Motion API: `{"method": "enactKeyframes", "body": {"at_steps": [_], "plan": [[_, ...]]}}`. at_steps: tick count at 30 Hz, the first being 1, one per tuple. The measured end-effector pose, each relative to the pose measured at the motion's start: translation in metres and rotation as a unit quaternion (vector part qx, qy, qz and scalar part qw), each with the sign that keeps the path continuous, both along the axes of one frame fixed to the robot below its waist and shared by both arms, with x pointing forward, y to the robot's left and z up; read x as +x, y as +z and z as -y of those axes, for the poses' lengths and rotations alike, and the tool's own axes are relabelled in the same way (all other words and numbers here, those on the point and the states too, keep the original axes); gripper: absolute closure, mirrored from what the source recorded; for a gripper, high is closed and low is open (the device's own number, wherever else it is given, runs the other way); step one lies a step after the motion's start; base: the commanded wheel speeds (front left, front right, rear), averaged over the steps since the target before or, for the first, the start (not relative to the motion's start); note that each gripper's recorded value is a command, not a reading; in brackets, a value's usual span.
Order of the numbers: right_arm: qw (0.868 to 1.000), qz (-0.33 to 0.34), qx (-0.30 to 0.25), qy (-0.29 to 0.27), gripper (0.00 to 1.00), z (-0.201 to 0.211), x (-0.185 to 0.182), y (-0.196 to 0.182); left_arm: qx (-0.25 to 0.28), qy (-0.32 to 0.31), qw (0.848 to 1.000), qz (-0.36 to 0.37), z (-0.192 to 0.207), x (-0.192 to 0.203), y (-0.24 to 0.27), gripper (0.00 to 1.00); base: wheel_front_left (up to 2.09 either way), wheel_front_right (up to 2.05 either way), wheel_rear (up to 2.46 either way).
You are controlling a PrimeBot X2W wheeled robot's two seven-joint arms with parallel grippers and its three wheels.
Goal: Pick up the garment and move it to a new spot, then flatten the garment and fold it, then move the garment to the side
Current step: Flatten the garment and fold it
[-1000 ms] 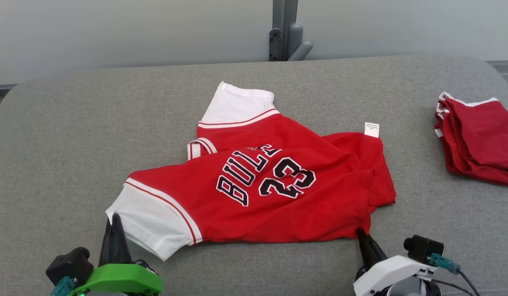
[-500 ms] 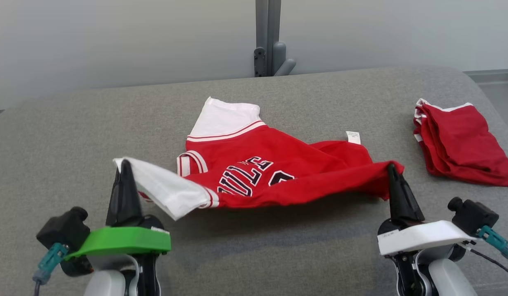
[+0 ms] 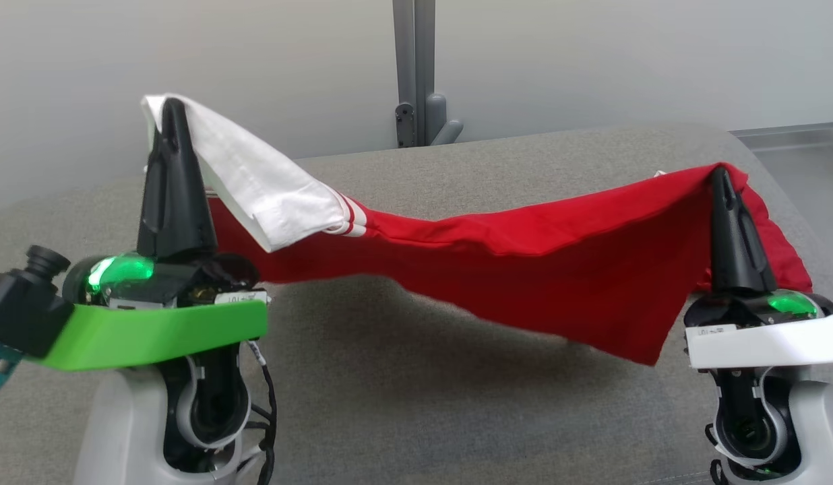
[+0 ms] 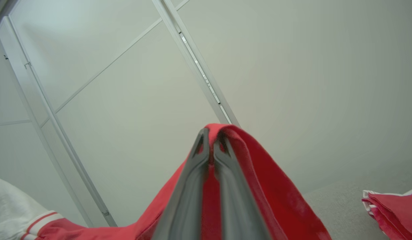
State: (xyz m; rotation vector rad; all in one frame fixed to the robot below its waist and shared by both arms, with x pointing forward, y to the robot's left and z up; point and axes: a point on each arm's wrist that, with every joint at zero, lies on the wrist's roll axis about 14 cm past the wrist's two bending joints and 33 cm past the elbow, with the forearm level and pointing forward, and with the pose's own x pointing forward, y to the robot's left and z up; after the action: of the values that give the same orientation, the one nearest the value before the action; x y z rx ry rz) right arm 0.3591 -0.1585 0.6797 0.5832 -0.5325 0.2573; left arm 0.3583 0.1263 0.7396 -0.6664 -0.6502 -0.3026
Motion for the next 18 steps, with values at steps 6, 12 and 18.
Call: {"method": "enactKeyframes", "body": {"at_steps": [6, 12, 18], "plan": [[0.999, 0.050, -0.008, -0.013, 1.00, 0.012, -0.021, 0.037, 0.008, -0.019, 0.996, 0.090, 0.006, -0.028, 0.059, 1.00, 0.00, 0.00, 0.00], [0.996, 0.086, -0.011, -0.030, 1.00, 0.025, -0.042, 0.061, 0.028, -0.029, 0.988, 0.151, 0.012, -0.051, 0.097, 1.00, 0.00, 0.00, 0.00], [0.996, 0.079, -0.017, -0.042, 1.00, 0.035, -0.045, 0.063, 0.048, -0.034, 0.987, 0.150, 0.017, -0.042, 0.106, 1.00, 0.00, 0.00, 0.00]]}}
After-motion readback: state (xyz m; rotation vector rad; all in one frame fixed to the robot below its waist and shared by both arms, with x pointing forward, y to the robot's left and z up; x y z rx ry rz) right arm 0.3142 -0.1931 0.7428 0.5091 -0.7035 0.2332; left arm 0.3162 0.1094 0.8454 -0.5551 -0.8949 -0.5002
